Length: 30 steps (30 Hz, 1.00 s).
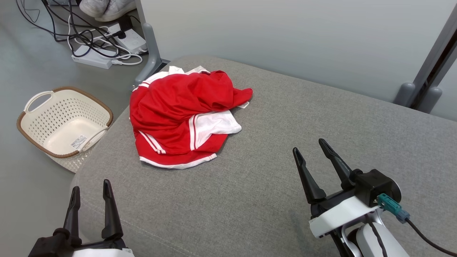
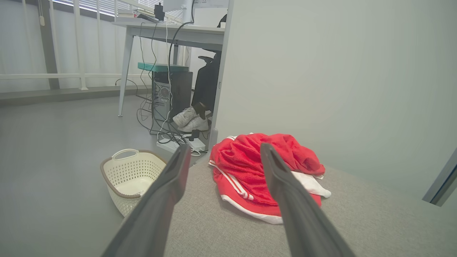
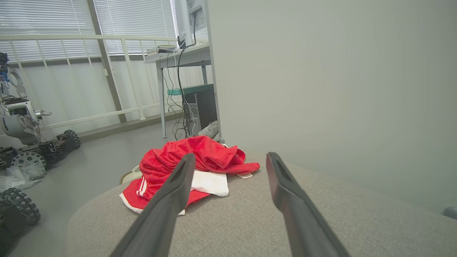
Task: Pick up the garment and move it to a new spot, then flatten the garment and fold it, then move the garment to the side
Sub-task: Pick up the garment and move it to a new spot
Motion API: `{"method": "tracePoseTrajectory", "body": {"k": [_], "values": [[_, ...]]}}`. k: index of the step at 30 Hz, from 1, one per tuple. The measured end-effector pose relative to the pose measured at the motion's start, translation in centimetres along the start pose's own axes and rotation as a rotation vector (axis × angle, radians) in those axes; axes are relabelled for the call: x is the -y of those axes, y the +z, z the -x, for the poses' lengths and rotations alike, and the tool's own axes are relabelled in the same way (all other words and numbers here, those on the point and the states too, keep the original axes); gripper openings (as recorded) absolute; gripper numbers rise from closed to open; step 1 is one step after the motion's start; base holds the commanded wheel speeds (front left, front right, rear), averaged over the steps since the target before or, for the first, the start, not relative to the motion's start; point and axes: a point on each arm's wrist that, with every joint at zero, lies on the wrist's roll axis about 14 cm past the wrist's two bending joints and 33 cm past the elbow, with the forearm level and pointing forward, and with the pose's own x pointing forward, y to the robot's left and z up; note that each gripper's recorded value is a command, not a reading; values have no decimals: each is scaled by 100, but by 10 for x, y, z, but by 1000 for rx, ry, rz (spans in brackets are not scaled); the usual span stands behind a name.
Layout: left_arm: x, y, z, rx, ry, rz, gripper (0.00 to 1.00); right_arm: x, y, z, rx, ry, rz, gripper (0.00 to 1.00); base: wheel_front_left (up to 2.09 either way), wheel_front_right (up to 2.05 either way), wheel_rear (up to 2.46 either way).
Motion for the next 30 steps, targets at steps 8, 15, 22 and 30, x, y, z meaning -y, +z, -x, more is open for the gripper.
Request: {"method": "tracePoseTrajectory", "body": {"k": [8,15,22,30], "values": [[4,-2,0,-3,-21,12,100,6,3,7,3,-25,12,100,0,0,0],[7,-4,-2,-10,-29,27,100,9,5,8,13,-35,22,100,0,0,0],[22,-13,-16,-43,-56,37,100,27,-3,5,4,-62,55,100,0,0,0],[54,-37,-58,-109,-150,-1,100,60,-16,2,6,-112,85,100,0,0,0]]}}
